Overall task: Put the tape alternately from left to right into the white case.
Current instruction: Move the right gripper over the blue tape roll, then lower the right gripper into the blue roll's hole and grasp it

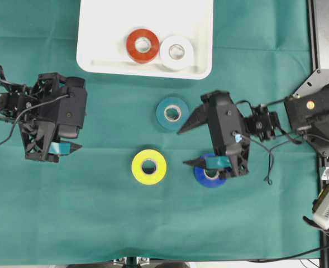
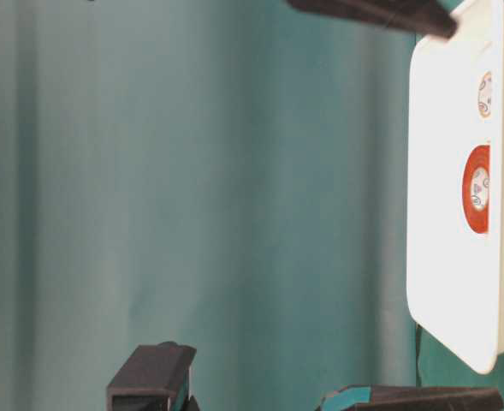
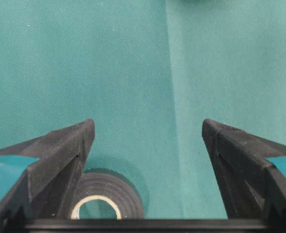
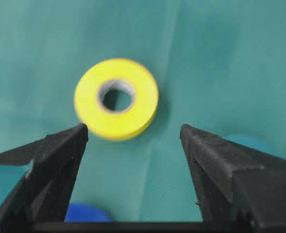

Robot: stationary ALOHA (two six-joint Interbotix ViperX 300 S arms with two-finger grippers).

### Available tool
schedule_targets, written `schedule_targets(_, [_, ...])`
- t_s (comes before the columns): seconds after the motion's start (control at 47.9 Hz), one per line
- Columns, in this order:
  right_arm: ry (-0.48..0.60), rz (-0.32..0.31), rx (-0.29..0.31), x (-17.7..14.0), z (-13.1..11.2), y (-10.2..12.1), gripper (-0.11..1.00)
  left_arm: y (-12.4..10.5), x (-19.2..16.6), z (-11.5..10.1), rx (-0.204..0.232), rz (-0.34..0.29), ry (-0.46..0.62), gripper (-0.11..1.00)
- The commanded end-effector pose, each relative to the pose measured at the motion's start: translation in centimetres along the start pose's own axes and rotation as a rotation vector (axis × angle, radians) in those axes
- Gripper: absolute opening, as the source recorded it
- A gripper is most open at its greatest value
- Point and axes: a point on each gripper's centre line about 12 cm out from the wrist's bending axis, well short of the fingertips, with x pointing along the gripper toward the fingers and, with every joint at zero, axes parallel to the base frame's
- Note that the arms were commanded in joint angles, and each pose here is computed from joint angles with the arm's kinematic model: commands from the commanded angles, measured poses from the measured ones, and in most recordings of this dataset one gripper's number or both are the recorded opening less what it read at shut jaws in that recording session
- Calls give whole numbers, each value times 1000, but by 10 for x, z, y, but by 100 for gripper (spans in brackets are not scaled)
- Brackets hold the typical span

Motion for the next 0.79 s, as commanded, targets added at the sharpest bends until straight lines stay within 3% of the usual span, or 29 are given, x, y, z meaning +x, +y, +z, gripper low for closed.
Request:
schedule_targets(0.0, [23,13,31,-4,-2,7,83,-1,-5,6,-2,-4,-26,75])
schedule_targets(0.501, [190,-3,213,-5,-51,15,83,-2,-4,9,-2,-4,-31,75])
schedule_targets(0.772, [248,-32,229,5,-68,11,83,-1,1,8,-2,-4,-18,75])
